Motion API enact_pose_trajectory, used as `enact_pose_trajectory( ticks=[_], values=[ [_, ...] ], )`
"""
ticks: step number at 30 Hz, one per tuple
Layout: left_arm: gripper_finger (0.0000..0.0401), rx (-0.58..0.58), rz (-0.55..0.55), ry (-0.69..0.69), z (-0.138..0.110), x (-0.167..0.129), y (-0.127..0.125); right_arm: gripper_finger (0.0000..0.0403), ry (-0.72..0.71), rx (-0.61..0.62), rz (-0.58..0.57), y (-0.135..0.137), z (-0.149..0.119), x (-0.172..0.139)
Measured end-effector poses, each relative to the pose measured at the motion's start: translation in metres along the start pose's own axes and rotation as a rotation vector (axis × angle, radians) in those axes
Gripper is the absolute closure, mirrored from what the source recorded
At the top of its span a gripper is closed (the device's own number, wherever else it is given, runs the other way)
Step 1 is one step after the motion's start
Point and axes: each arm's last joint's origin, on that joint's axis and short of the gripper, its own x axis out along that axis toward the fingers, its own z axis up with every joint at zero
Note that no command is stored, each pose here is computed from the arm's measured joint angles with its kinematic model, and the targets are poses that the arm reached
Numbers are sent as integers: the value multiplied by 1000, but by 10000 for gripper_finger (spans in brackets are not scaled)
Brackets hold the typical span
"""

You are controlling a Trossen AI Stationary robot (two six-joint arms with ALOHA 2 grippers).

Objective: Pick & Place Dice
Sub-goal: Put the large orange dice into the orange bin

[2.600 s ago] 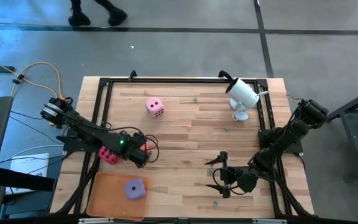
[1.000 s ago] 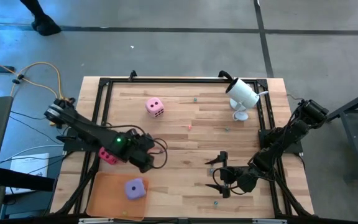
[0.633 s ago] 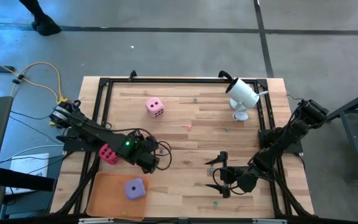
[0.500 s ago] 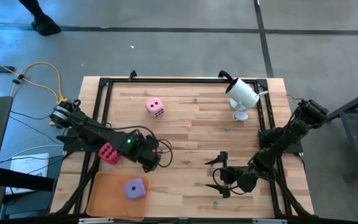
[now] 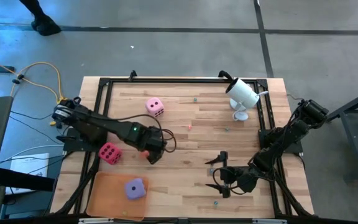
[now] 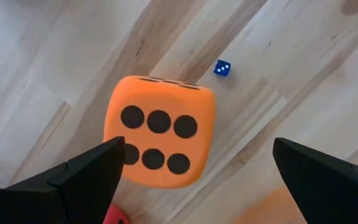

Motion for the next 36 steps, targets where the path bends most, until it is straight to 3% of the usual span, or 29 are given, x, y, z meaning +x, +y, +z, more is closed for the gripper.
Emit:
enact_pose_trajectory(
  ticks=[2, 9, 11, 16, 22, 28, 36],
  values=[
    [3, 15, -5, 9, 2, 0, 1, 4, -30, 12, -63, -3, 2, 1],
    [4, 11, -34, 58, 2, 0, 2, 4, -153, 93, -467, -25, 11, 3],
    [4, 42, -50, 89, 0, -1, 3, 4, -156, 126, -460, -36, 19, 4],
    [4, 85, -43, 107, 0, -14, 18, 4, -122, 219, -269, -77, 42, 11],
    [4, 125, -69, 70, 2, -36, 41, 4, -86, 149, -296, -110, 48, 18],
    [4, 69, -76, 5, 6, -48, 56, 4, -64, 147, -322, -121, 46, 22],
    [4, 75, -95, 2, 4, -47, 49, 4, -59, 146, -315, -121, 46, 22]
  ],
)
